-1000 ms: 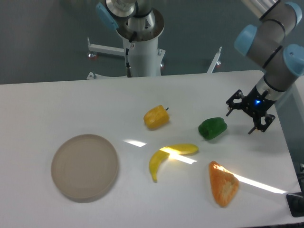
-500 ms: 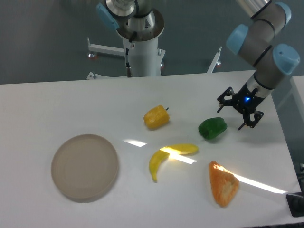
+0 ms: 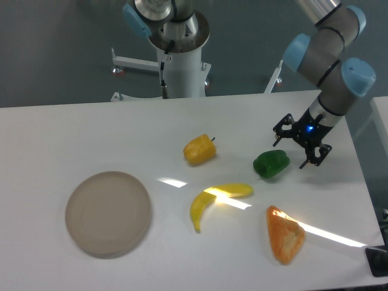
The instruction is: Pick up the green pepper from the table
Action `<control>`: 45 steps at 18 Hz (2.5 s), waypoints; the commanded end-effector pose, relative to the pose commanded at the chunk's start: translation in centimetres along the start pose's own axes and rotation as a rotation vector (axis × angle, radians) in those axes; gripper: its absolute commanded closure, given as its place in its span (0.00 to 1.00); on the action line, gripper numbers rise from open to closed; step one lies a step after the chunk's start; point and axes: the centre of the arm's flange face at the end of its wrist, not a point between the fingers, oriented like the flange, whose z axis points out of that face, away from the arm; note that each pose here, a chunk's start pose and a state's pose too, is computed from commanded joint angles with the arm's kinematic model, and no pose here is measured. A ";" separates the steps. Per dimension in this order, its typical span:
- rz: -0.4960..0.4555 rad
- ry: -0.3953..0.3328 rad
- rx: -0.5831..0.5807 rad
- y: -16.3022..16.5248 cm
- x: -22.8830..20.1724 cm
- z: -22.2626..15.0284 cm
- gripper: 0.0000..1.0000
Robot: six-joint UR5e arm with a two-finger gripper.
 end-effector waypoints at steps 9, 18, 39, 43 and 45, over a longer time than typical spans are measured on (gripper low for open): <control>0.007 0.022 -0.003 -0.7 0.6 1.2 0.00; 0.023 0.004 -0.004 -0.8 0.7 1.7 0.38; 0.232 -0.140 -0.244 -15.0 -3.6 -4.2 0.68; 0.243 -0.154 -0.248 -16.0 -4.3 -4.2 0.68; 0.241 -0.154 -0.249 -16.3 -4.2 -3.8 0.68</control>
